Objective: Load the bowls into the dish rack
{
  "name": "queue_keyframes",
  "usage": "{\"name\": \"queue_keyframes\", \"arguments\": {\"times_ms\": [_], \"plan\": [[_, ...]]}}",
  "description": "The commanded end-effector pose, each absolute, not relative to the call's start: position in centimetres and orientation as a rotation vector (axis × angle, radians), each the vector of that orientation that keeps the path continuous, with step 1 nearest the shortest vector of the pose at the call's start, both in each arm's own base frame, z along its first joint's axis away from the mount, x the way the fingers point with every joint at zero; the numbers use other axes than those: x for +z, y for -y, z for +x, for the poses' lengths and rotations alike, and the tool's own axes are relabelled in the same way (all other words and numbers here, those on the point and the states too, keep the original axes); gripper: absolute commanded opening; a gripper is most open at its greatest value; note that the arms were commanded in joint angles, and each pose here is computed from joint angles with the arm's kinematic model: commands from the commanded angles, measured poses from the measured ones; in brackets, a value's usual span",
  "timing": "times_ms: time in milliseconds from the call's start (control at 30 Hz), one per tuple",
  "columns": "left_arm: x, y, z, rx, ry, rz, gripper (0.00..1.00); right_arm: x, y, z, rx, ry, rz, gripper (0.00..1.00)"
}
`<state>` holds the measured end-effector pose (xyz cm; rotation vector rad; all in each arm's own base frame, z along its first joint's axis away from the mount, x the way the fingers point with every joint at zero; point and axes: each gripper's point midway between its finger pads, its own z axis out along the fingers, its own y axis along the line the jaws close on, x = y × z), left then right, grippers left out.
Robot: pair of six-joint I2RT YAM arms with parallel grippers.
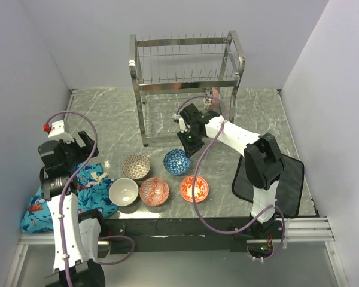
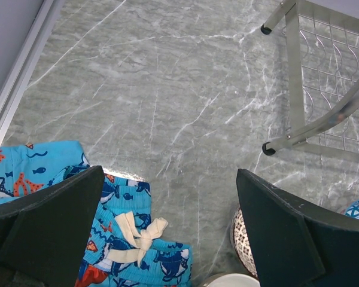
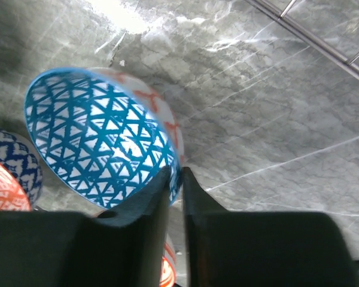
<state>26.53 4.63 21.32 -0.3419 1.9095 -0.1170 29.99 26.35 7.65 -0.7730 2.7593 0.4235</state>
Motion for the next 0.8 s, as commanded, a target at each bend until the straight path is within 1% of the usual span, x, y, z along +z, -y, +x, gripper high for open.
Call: {"name": "queue_keyframes", "arguments": {"times_ms": [0, 167, 467, 567, 600, 733, 767], "plan": [[22.3, -5.0, 26.9, -0.101, -1.878, -0.337, 0.99, 7.5, -26.5, 30.0, 0.432, -2.754, -0.778, 0.27], [22.4, -4.9, 27.1, -0.105, -1.875, -0.334, 0.99, 7.2, -26.4, 30.1, 0.427, -2.759, -0.78, 0.31], [22.4, -4.9, 27.0, -0.103, -1.872, -0.337, 0.99, 6.4, -26.4, 30.1, 0.417, -2.783, -0.777, 0.31], [22.5, -5.0, 26.9, -0.099, -1.87, -0.34, 0.99, 6.4, -26.5, 30.3, 0.414, -2.779, -0.777, 0.24], [22.6, -5.0, 26.9, -0.099, -1.869, -0.34, 0.99, 6.5, -26.6, 30.3, 0.414, -2.776, -0.777, 0.23], [22.6, -5.0, 26.9, -0.099, -1.865, -0.34, 0.99, 6.3, -26.4, 30.4, 0.402, -2.778, -0.78, 0.15], [22.6, -5.1, 26.9, -0.098, -1.865, -0.344, 1.0, 6.3, -26.4, 30.4, 0.399, -2.776, -0.781, 0.15]]}}
